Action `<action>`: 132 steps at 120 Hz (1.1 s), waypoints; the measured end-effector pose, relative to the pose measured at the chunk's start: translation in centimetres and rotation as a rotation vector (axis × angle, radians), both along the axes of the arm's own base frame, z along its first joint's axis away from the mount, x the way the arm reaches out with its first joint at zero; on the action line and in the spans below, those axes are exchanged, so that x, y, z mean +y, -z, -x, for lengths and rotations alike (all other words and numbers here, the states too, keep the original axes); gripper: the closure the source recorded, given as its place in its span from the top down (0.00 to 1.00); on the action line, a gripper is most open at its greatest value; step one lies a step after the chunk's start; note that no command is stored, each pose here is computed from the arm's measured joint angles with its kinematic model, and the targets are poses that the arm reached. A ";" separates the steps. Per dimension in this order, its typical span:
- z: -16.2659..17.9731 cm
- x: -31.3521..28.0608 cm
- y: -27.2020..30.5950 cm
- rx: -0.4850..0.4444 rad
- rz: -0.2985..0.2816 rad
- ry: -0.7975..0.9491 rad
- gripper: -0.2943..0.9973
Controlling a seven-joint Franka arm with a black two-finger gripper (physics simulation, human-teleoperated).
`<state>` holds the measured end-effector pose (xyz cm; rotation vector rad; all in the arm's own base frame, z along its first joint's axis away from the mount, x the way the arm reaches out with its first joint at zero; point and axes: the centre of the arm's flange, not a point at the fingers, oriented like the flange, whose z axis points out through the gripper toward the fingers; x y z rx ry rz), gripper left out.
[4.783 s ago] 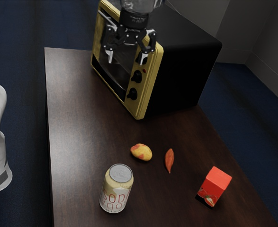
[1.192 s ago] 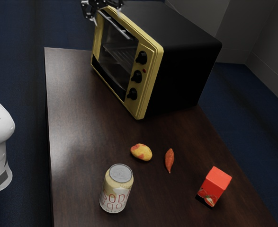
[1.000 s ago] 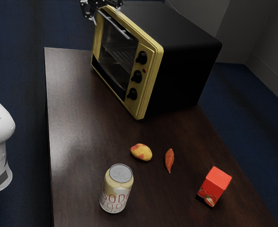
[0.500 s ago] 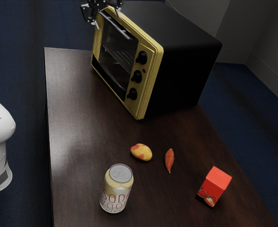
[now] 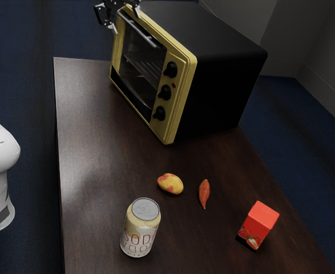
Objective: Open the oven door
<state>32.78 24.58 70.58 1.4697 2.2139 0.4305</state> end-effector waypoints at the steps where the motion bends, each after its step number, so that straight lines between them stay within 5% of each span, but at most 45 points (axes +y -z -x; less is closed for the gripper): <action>1: 0.0 0.0 0.0 0.000 0.000 -0.002 0.77; 132: -2.2 1.0 2.5 0.030 0.079 -0.070 0.77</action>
